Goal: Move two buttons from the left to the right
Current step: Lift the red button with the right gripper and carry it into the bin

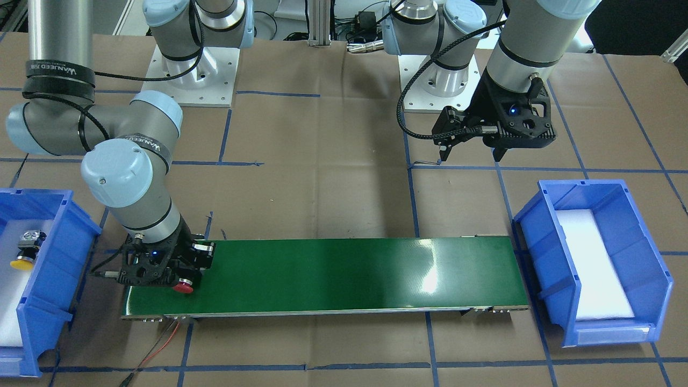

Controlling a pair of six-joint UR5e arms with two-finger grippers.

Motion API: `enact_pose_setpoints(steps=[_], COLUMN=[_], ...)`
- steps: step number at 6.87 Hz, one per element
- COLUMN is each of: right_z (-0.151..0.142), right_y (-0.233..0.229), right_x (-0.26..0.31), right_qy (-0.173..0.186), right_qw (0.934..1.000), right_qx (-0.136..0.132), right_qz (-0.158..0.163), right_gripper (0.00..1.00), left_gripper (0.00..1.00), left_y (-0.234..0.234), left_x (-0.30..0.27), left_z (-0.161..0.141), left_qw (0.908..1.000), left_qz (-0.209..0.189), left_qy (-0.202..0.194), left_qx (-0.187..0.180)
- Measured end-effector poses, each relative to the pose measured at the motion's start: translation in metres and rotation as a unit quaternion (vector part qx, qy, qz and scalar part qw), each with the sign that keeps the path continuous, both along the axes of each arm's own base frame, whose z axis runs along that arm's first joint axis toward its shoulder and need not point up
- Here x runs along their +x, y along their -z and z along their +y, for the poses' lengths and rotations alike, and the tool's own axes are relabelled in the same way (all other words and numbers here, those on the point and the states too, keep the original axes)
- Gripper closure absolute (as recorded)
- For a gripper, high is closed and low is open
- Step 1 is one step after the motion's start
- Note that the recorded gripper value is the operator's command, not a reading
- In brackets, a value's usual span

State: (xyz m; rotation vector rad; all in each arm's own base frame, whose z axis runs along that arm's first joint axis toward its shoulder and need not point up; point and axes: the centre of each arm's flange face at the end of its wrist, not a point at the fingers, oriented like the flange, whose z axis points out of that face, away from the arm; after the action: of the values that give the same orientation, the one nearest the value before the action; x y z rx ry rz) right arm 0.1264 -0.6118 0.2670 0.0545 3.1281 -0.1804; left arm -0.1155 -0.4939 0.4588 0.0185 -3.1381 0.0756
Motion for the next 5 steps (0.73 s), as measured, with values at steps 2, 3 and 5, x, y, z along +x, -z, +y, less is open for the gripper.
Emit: enact_pose_setpoints(steps=[2, 3, 5], right_z=[-0.014, -0.024, -0.043], right_y=[-0.060, -0.100, -0.155], right_x=[-0.039, -0.078, -0.169], right_qy=[-0.010, -0.021, -0.059], right_qw=[0.9997, 0.9994, 0.9977], right_qx=[-0.018, -0.016, -0.009], right_qz=[0.015, 0.021, 0.033], right_gripper=[0.94, 0.93, 0.93], left_gripper=[0.00, 0.00, 0.00], left_y=[0.000, -0.001, -0.001], left_x=[0.000, 0.000, 0.000], left_z=[0.000, 0.000, 0.000], left_qw=[1.0000, 1.0000, 1.0000], left_qz=[0.000, 0.000, 0.000], left_qy=[0.000, 0.000, 0.000], left_qx=[0.000, -0.001, -0.001])
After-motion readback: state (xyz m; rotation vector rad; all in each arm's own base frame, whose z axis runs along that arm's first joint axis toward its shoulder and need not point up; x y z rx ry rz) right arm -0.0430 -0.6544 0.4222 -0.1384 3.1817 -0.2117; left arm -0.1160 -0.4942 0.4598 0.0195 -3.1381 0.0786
